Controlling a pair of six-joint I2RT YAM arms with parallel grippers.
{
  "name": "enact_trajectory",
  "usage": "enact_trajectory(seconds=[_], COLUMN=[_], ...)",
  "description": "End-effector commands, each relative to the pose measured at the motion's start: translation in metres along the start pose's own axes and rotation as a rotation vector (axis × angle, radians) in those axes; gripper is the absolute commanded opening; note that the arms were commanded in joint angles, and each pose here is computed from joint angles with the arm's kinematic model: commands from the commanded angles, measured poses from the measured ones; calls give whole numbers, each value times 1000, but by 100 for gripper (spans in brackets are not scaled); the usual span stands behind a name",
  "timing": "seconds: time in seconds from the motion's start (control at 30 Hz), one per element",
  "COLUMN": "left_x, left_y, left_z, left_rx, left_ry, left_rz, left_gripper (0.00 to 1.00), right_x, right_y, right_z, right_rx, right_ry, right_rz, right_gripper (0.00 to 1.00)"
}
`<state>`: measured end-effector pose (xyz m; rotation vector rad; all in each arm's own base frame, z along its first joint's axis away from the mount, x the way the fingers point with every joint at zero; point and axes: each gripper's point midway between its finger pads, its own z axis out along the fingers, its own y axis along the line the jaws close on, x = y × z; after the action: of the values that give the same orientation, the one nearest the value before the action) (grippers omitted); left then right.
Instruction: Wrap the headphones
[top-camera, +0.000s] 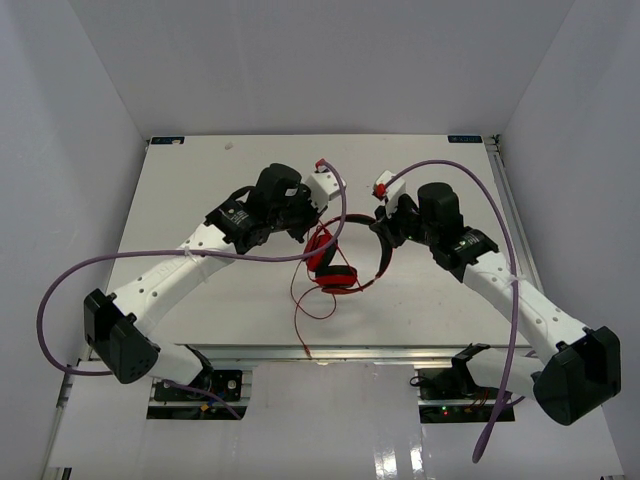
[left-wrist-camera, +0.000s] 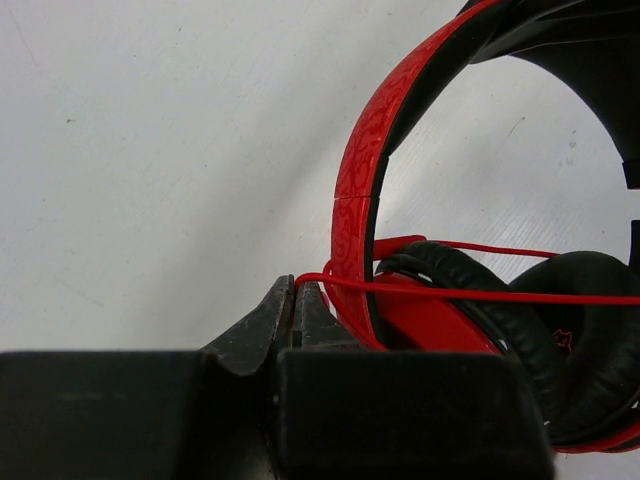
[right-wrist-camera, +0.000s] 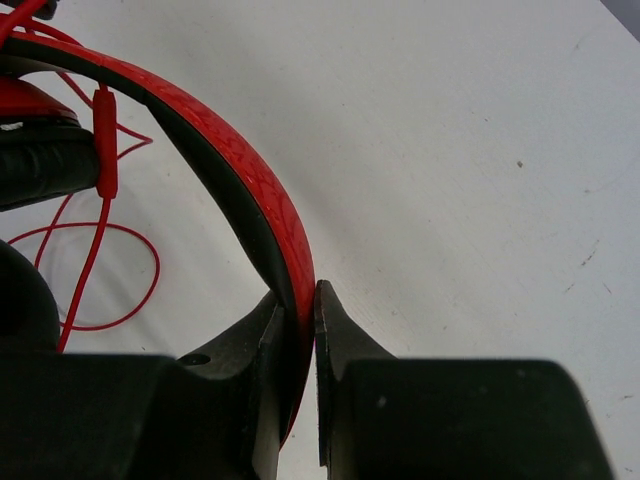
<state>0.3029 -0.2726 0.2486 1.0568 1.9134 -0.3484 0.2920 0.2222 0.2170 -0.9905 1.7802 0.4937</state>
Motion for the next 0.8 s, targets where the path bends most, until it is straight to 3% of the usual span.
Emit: enact_trajectory(seconds=[0.0,0.03,0.17,0.3,0.5,0.77], left_x=[-13,-15,-15,-15,-16,9], left_y=[31,30,35,40,37,11], left_z=[-5,-6,-16,-28,-45,-67], left_rx=[-112,-102,-86,-63,-49,-3], left_ry=[-107,-132,-215,-298,-405,-597], left_rz=[-57,-73,-146,-209,-243,-357], left_gripper=[30,37,51,58,59,75], right_x=[-26,-30,-38,-44,-51,-66], right_y=[35,36,39,38,22,-8], right_z=[-18,-20,-27,-33,-36,-42], right_rx=[-169,-177,-199,-197,-130,-31], right_ry=[-78,-86,-99,-109,-100,-98], right_rz=[36,40,63,73,135,204], right_gripper=[8,8,8,8,8,8])
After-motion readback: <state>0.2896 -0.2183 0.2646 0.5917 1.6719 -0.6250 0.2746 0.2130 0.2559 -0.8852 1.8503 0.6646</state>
